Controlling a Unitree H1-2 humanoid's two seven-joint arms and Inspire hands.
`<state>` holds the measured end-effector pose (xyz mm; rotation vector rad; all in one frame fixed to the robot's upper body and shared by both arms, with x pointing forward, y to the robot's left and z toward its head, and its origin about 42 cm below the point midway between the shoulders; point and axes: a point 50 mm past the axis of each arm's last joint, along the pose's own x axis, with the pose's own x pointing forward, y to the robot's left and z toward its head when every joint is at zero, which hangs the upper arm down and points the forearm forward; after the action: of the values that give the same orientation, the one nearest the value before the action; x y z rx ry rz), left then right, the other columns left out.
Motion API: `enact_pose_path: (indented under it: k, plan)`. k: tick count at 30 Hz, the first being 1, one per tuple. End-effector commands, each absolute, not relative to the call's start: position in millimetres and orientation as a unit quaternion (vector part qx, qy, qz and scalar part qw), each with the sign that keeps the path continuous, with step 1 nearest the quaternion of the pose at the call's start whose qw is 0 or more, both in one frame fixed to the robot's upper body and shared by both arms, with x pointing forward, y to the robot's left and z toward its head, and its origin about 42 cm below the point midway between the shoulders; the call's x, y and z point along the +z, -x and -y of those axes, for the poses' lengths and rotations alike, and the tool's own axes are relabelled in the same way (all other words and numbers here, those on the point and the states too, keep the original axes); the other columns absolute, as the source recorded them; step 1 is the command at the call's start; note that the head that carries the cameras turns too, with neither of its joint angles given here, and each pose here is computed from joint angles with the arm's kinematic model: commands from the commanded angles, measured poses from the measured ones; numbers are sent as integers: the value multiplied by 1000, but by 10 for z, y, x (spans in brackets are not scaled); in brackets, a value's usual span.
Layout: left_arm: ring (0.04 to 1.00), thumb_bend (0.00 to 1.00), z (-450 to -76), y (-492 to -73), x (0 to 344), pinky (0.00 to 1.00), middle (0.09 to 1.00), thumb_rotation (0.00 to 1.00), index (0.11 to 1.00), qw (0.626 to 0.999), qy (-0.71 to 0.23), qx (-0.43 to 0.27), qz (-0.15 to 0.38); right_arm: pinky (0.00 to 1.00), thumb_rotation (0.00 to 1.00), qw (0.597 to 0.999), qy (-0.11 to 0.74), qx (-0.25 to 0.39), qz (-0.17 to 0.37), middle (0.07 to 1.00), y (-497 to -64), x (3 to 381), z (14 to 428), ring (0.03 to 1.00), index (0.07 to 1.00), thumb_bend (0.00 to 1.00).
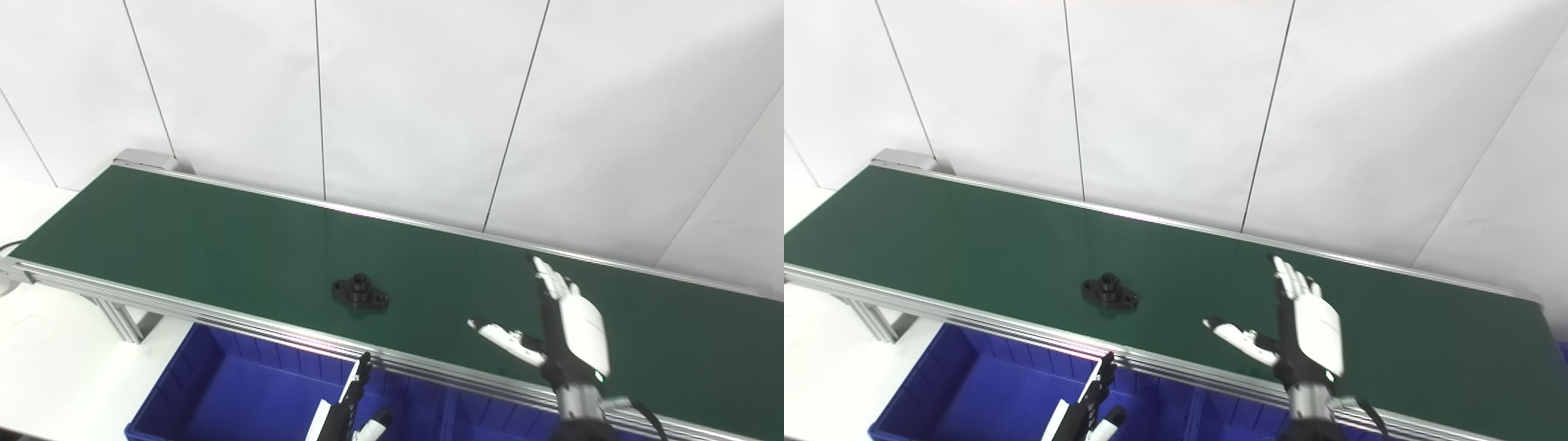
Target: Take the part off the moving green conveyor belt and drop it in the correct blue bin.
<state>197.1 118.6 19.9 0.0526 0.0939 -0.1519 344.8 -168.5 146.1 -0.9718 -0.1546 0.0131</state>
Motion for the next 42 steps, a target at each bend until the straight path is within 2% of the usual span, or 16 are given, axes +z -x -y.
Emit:
enact_pose_path:
  k: [1, 5, 13, 16, 19, 25, 34, 42]
  plan:
    - [1000, 715, -1136, -2039, 337, 1000, 1000, 859, 1000, 996, -20, -84, -12, 985, 732, 858, 505, -2, 98, 910, -3611, 1628, 1630, 919, 927, 961]
    - [1000, 708, -1144, -2028, 348, 1000, 1000, 866, 1000, 996, -26, -89, -13, 934, 716, 835, 541, 14, 103, 887, -3790, 1653, 1504, 896, 909, 981]
    - [1000, 701, -1139, -2006, 385, 1000, 1000, 847, 1000, 996, -22, -89, -11, 746, 664, 815, 570, 45, 95, 865, -4073, 1766, 1230, 823, 906, 1000]
    - [1000, 714, -1131, -1997, 398, 1000, 1000, 858, 1000, 995, -24, -91, -11, 670, 643, 782, 611, 66, 103, 835, -4142, 1752, 1149, 783, 909, 1000]
    - [1000, 721, -1117, -1979, 416, 1000, 1000, 865, 1000, 995, -21, -93, -14, 638, 627, 761, 636, 85, 97, 826, -4200, 1737, 1092, 766, 903, 1000]
    - [1000, 709, -1100, -1950, 445, 1000, 1000, 863, 1000, 995, -16, -98, -17, 567, 621, 762, 635, 99, 80, 795, -4282, 1728, 1010, 722, 895, 1000]
    - [1000, 712, -1092, -1905, 502, 1000, 1000, 874, 1000, 994, -16, -104, -19, 559, 600, 766, 628, 122, 62, 797, -4341, 1749, 827, 696, 888, 1000]
    - [1000, 718, -1056, -1875, 531, 1000, 1000, 854, 1000, 995, -5, -100, -24, 553, 619, 762, 633, 132, 36, 779, -4421, 1560, 867, 676, 875, 1000]
